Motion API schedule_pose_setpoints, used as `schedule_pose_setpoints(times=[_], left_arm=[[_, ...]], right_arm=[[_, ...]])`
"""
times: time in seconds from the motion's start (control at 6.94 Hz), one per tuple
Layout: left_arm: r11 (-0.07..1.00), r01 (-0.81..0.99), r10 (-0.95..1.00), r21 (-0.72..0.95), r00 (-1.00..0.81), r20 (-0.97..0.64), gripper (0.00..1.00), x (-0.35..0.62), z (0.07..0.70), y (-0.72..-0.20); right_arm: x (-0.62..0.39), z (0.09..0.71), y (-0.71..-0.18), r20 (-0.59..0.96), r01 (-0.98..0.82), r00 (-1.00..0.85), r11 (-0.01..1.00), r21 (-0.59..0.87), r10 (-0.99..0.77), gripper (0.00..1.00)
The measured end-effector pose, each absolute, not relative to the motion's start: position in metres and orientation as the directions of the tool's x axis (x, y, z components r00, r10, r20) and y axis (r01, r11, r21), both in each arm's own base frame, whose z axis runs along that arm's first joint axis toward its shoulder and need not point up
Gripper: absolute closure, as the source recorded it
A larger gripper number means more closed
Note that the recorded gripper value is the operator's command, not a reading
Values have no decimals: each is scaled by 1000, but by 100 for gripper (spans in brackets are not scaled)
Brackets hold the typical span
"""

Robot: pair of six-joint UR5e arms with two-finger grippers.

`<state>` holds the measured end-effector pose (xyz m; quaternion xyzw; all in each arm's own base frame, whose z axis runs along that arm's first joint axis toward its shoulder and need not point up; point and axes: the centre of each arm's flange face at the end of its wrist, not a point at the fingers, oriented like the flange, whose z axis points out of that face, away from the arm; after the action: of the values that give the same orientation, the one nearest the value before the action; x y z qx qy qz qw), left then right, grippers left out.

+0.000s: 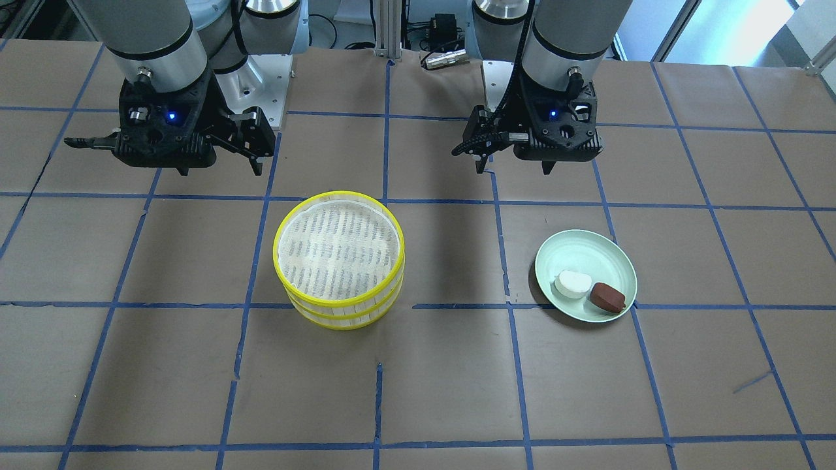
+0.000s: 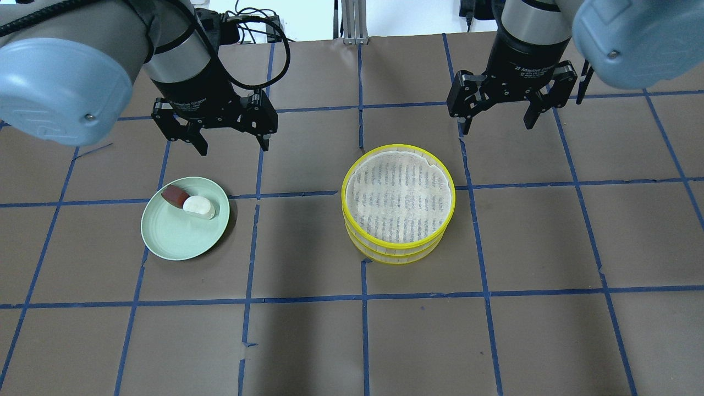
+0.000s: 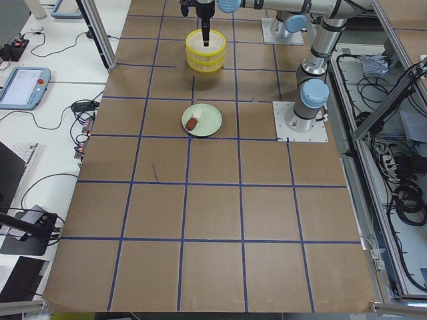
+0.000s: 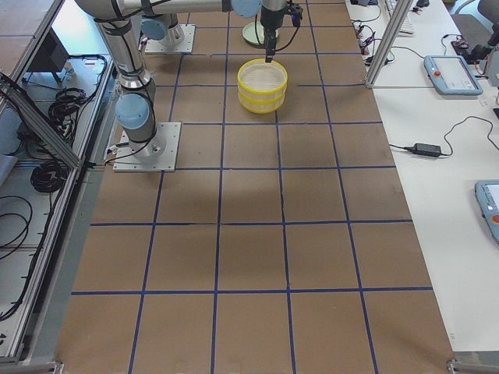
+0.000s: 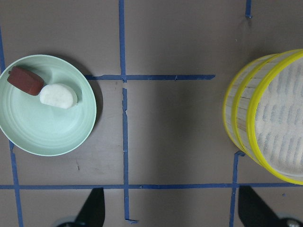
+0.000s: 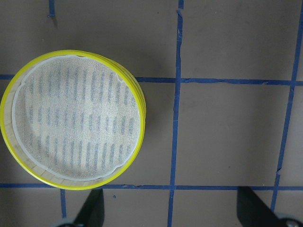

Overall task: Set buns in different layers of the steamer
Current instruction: 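Lower right gripper onto steamer top rim while left gripper moves over plate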

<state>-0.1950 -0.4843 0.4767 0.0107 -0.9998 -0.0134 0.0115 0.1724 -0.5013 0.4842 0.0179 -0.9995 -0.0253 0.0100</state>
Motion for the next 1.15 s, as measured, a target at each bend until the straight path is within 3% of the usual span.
schedule_pose_setpoints(times=[0.72, 1.15], left_arm=[[994, -86, -87, 69, -996, 7, 0, -155, 445, -502], [988, -117, -119, 102, -993, 7, 2, -72, 376, -533]], right_arm=[[175, 463, -504, 17, -40, -999, 996, 76, -41, 0], [177, 375, -518, 15, -42, -999, 998, 55, -43, 0]])
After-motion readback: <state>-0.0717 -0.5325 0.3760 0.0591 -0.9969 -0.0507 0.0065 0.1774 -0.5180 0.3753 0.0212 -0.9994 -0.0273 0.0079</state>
